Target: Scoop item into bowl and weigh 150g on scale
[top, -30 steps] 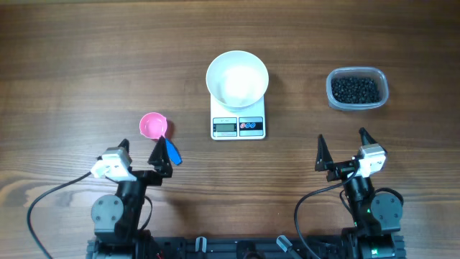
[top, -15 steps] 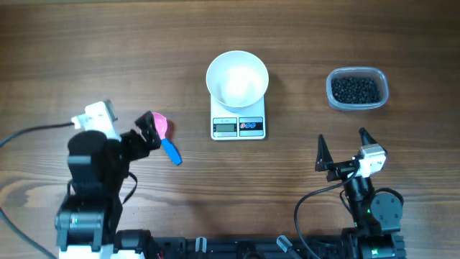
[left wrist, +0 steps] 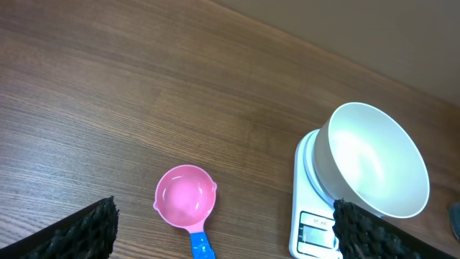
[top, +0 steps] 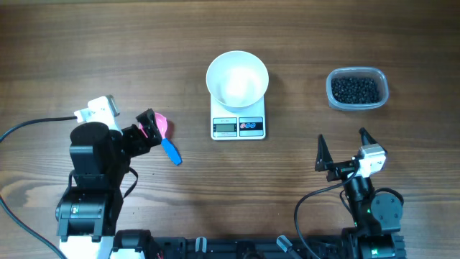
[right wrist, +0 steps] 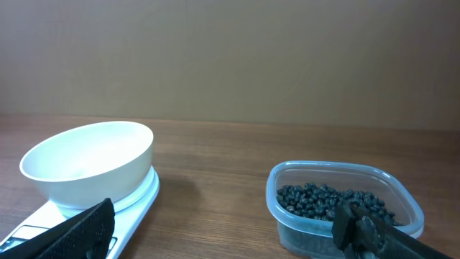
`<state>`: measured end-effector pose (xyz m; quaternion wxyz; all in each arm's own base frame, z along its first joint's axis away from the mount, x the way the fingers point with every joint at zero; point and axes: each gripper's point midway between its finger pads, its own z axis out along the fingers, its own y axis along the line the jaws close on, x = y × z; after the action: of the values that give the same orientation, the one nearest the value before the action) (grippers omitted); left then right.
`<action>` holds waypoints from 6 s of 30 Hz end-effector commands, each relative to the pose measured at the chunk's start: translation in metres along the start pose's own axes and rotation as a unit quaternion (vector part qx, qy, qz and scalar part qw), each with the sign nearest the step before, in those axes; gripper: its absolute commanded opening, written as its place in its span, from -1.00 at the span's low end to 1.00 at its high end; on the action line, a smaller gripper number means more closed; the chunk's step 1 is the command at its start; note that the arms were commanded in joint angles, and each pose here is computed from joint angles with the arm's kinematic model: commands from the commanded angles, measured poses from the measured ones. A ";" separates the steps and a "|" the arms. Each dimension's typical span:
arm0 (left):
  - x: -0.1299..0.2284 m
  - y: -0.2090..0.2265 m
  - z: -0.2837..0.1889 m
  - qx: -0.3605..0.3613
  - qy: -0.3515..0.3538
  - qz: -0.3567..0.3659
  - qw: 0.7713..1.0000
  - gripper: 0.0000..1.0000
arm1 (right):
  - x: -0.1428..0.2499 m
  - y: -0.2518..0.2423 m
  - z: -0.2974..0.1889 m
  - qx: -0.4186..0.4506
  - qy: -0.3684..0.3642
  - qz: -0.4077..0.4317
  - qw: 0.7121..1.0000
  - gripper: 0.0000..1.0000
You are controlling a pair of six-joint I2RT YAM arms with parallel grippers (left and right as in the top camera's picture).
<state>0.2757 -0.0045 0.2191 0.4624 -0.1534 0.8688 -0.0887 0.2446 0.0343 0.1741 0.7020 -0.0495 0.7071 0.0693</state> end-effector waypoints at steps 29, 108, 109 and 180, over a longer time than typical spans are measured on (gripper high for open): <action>0.130 0.073 0.146 -0.222 0.235 -0.156 0.934 0.83 | -0.001 -0.003 0.000 0.009 -0.003 -0.001 1.000 0.99; 0.052 -0.058 0.041 -0.004 0.190 -0.530 0.826 -0.92 | -0.027 0.241 0.029 -0.328 0.307 0.362 0.816 0.92; 0.058 -0.065 0.038 -0.003 0.202 -0.527 0.825 -0.92 | -0.027 0.243 0.032 -0.320 0.299 0.361 0.823 0.85; -0.070 -0.176 -0.035 0.128 0.121 0.007 0.984 0.99 | -0.150 0.040 -0.037 -0.003 0.168 0.280 0.945 -0.91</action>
<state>0.3018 -0.1352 0.3364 0.3658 -0.1241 0.8801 -0.2759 0.2059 0.0932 0.2853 0.4589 0.1220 0.8232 0.3111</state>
